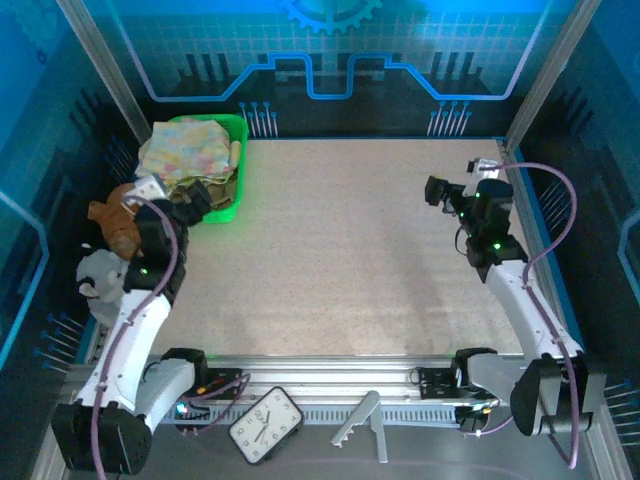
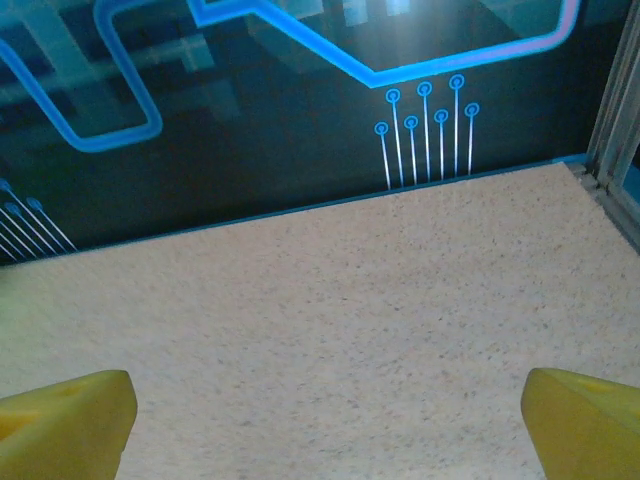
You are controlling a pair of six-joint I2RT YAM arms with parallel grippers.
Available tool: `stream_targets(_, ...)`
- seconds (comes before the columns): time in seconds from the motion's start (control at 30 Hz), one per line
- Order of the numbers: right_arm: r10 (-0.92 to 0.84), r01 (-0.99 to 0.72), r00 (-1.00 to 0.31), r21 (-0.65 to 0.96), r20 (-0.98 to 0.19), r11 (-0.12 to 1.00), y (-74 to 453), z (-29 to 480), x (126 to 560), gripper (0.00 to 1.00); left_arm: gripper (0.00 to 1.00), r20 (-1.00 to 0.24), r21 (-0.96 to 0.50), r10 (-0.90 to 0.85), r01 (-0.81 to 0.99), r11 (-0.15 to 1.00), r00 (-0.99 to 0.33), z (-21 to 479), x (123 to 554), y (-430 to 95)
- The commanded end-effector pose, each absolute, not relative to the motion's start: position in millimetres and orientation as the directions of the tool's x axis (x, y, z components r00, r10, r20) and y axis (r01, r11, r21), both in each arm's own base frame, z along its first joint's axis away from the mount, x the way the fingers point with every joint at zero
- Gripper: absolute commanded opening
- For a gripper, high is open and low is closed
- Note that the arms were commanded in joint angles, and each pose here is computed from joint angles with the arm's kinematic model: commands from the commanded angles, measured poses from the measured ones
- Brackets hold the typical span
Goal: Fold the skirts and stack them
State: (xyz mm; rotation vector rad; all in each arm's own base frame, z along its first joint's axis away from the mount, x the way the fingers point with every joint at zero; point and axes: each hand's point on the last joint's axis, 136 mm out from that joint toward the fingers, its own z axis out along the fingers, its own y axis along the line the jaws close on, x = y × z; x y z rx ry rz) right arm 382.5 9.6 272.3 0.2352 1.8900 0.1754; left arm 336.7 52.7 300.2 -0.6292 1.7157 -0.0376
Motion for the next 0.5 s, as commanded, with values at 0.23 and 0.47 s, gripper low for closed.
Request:
stream_targets(0.23, 0.391, -0.013, -0.636, 0.516, -0.665, 0.857, 63.5, 256.5, 352.6, 1.00, 0.99, -0.674, -0.185, -0.486, -0.510, 0.840, -0.557, 245.6, 396.2, 60.4)
stream_targets(0.47, 0.344, -0.036, -0.675, 0.494, -0.653, 0.868, 68.3, 251.9, 347.2, 1.00, 0.99, -0.516, -0.210, -0.485, -0.444, 0.871, -0.706, 199.6, 479.1, 51.7)
